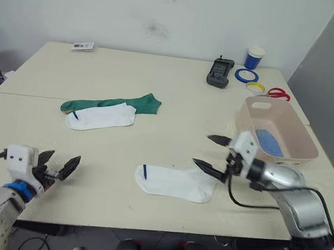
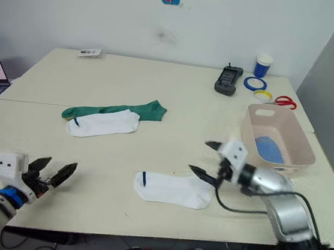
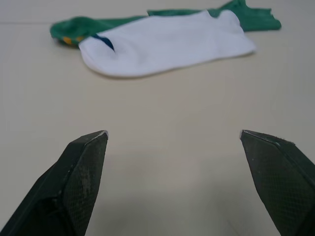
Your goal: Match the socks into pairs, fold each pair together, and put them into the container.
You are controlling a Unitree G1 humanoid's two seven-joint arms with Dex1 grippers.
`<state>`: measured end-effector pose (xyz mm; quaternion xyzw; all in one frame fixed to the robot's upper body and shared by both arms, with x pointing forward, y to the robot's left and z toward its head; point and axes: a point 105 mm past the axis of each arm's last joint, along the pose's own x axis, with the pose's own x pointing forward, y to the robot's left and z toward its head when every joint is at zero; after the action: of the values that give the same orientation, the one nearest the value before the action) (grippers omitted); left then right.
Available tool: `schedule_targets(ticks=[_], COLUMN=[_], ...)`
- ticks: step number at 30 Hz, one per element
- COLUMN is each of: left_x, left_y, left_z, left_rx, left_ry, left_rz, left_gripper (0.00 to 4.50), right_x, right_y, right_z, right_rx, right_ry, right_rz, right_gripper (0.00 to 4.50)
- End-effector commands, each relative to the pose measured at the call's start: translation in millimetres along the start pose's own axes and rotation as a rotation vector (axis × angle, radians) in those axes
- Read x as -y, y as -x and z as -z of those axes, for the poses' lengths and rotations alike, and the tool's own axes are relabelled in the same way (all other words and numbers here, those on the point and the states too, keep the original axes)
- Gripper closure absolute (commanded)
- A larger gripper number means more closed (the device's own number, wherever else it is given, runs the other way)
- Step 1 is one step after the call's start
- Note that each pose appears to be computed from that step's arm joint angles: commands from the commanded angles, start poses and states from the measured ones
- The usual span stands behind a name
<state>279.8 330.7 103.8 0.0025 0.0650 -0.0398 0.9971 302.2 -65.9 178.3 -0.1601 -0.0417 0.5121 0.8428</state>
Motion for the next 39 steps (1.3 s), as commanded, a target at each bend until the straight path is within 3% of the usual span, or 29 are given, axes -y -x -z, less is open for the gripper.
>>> schedule_targets(ticks=[1, 6, 11, 14, 22, 26, 31, 34, 39], left_x=[-17.6, -28.1, -28.2, -21.4, -4.5, 34.4, 94.0, 129.3, 182.6], left_y=[-30.6, -76.1, -98.8, -103.8, -94.8, -84.4, -62.0, -43.6, -13.8], left_z=[-18.0, -29.7, -18.8, -17.5, -18.1, -26.3, -42.2, -31.8, -28.6], left_rx=[0.016, -0.001, -0.087, -0.094, -0.063, -0.032, 0.018, -0.051, -0.120], left_ry=[0.006, 0.058, 0.077, 0.063, 0.061, 0.030, -0.103, -0.132, -0.052], left_rz=[-0.097, -0.144, -0.107, -0.060, 0.005, 0.140, 0.391, 0.589, 0.874], left_gripper=[0.03, 0.03, 0.03, 0.62, 3.21, 4.49, 4.49, 4.49, 4.49], right_x=[1.5, -0.4, 0.8, 0.7, -2.7, -0.9, 2.3, 2.8, 2.9], right_y=[-8.1, -4.6, 2.2, 7.0, 9.3, 8.3, 7.8, 7.7, 9.8], right_z=[-11.1, -2.2, 1.4, 3.8, 5.9, 5.0, 7.1, 9.7, 13.5], right_rx=[0.024, -0.009, -0.029, -0.038, -0.041, -0.039, -0.042, -0.049, -0.062], right_ry=[0.010, 0.012, 0.009, 0.005, -0.010, -0.012, -0.014, -0.015, -0.011], right_rz=[0.014, 0.015, 0.040, 0.059, 0.076, 0.076, 0.077, 0.071, 0.060], right_gripper=[0.00, 0.00, 0.00, 0.00, 0.00, 0.00, 0.00, 0.00, 0.00])
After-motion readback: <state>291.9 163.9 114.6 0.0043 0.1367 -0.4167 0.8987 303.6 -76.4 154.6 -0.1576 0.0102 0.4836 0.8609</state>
